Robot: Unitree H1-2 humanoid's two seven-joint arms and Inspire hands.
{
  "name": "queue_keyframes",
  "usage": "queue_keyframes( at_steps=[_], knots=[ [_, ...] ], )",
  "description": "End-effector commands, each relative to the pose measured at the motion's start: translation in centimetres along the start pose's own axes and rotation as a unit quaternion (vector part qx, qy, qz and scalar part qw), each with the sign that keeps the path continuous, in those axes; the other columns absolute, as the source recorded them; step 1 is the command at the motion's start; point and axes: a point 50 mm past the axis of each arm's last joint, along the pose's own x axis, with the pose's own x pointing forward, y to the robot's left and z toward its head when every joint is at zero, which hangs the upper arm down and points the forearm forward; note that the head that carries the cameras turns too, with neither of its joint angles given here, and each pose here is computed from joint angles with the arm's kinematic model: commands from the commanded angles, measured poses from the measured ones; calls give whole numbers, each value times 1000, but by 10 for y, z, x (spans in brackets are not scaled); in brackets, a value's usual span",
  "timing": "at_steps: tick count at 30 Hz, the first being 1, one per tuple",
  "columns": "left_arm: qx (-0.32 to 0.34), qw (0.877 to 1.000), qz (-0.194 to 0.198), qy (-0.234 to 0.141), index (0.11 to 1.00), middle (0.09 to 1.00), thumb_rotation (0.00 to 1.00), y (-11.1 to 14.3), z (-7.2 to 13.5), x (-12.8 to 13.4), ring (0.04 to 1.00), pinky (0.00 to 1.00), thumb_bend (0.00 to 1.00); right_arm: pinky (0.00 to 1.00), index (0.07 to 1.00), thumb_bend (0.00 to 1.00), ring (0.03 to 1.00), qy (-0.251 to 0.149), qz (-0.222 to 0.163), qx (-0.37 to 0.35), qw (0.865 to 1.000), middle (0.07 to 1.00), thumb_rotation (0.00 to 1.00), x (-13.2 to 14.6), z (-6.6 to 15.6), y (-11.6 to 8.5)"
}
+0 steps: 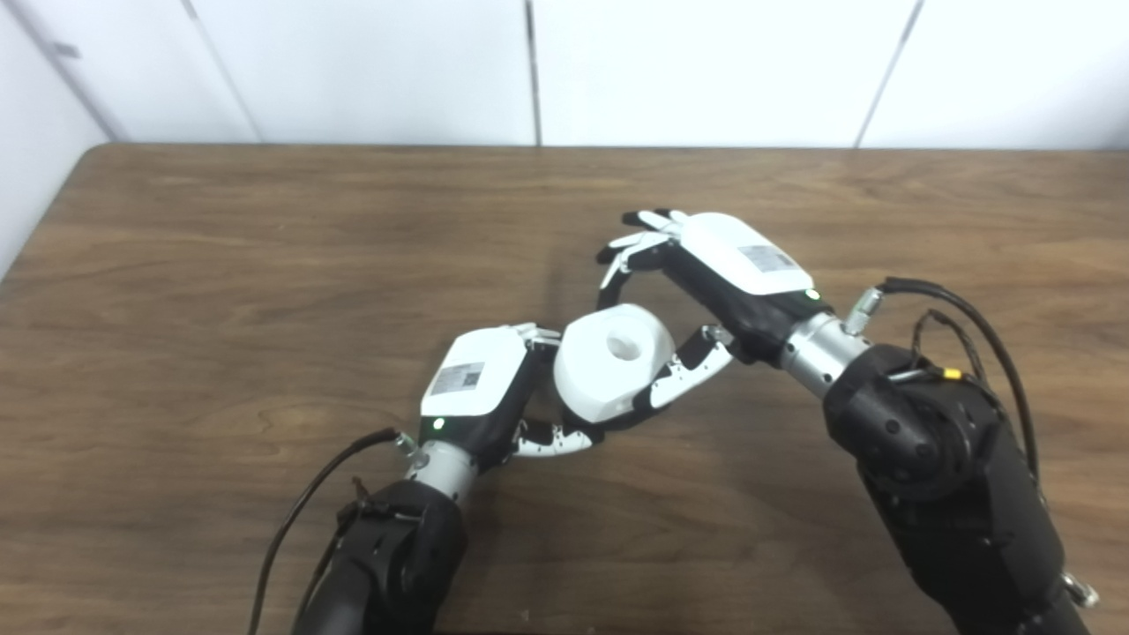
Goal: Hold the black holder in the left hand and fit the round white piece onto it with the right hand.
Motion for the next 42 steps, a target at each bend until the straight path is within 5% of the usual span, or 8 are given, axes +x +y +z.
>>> queue_keyframes(
  at_steps=[1,42],
  knots=[
    [-4,999,-31,-3,486,784,52,-7,3,-1,848,864,521,1000,482,526,949,-32,-27,-21,999,811,141,0,9,-15],
    [3,999,-35,-8,486,777,54,-2,-17,-7,855,847,521,1000,481,526,964,-15,-52,-33,998,816,138,-4,14,-40]
  ],
)
